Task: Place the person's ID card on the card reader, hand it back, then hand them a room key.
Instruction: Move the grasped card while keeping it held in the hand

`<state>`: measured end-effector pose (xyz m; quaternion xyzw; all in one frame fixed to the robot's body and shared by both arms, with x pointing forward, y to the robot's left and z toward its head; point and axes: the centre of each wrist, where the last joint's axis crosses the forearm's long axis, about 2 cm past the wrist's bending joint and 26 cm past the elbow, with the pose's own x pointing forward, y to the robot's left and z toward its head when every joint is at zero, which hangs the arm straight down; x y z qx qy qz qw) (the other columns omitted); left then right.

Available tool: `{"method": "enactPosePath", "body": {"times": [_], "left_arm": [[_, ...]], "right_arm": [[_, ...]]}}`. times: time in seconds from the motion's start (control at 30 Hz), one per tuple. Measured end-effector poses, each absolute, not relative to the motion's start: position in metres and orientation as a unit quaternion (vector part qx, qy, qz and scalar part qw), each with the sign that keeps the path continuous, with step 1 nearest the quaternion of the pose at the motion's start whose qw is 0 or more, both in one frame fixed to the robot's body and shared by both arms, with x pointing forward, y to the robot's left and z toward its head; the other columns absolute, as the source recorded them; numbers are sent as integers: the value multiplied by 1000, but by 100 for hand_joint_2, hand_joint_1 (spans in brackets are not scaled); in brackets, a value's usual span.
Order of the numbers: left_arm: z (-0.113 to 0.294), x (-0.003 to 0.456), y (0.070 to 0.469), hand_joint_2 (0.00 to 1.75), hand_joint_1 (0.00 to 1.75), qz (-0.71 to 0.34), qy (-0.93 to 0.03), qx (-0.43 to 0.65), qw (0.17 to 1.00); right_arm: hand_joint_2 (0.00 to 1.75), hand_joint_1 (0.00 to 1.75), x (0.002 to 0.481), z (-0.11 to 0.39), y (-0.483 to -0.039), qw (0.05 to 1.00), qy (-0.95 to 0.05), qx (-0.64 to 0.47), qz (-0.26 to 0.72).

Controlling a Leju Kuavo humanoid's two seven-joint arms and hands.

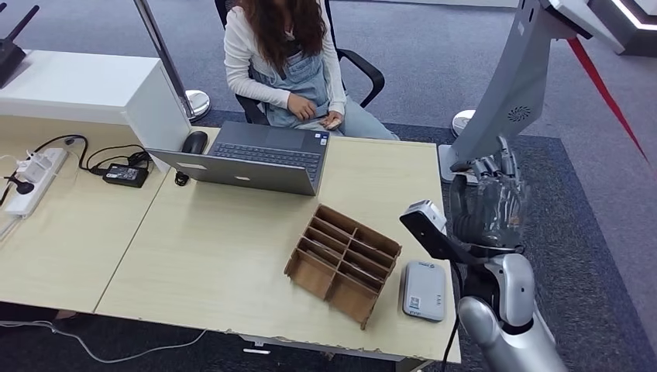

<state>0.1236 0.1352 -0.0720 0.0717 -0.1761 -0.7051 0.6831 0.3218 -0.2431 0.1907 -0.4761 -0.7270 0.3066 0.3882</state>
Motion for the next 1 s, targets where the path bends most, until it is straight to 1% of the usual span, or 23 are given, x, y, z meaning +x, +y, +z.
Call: {"method": "enactPosePath", "body": {"times": [0.27,0.67,1.0], "left_arm": [[-72,125,135,0,0,-715,-168,79,674],[-71,125,135,0,0,-732,-160,81,657],[-71,126,135,0,0,-745,-153,86,644]], "right_arm": [[175,175,311,153,-240,447,-699,-449,331],[175,175,306,127,-225,482,-662,-419,393],[175,175,303,108,-219,521,-604,-404,448]]}}
